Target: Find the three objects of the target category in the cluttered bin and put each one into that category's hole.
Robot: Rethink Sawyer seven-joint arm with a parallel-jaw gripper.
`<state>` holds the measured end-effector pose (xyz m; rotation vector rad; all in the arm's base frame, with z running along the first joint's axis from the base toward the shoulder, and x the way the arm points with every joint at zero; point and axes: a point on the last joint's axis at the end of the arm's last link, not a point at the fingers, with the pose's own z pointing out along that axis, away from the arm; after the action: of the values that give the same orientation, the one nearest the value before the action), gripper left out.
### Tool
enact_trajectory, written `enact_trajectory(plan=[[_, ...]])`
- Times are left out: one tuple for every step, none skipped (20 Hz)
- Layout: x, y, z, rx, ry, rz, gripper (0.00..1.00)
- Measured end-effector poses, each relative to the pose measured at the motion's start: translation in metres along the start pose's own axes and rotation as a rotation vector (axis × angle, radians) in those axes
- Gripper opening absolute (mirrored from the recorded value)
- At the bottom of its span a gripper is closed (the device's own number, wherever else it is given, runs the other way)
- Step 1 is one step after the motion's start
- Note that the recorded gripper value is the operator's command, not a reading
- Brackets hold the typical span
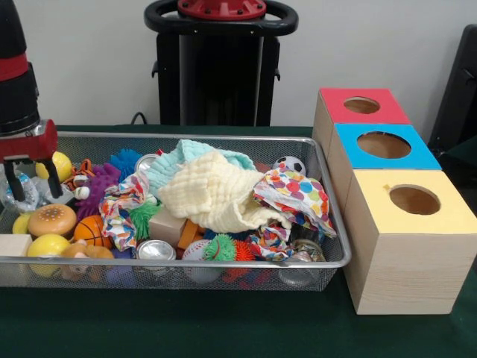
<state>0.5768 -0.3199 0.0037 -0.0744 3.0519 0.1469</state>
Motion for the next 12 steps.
enact_trajectory(plan=[[-0.0006,-0.0018,0.0007,0.000,-0.002,-0.002,1.00],[-0.0012,-0.0035,0.0013,0.001,-0.004,-0.004,1.00],[-0.0014,-0.0045,0.0017,0.001,-0.005,-0.006,1.00],[-0.0019,-0.0067,0.0021,0.002,-0.006,-0.012,1.00],[-0.0020,-0.0078,0.0021,0.003,-0.007,-0.016,1.00],[-0.0022,-0.0090,0.0020,0.004,-0.008,-0.019,1.00],[-0.0019,-0.0100,0.0017,0.004,-0.009,-0.026,1.00],[-0.0016,-0.0102,0.0017,0.004,-0.009,-0.029,1.00],[-0.0015,-0.0105,0.0016,0.005,-0.009,-0.033,1.00],[-0.0014,-0.0106,0.0015,0.004,-0.009,-0.035,1.00],[-0.0010,-0.0108,0.0016,0.004,-0.009,-0.035,1.00],[-0.0008,-0.0110,0.0014,0.004,-0.009,-0.035,1.00]])
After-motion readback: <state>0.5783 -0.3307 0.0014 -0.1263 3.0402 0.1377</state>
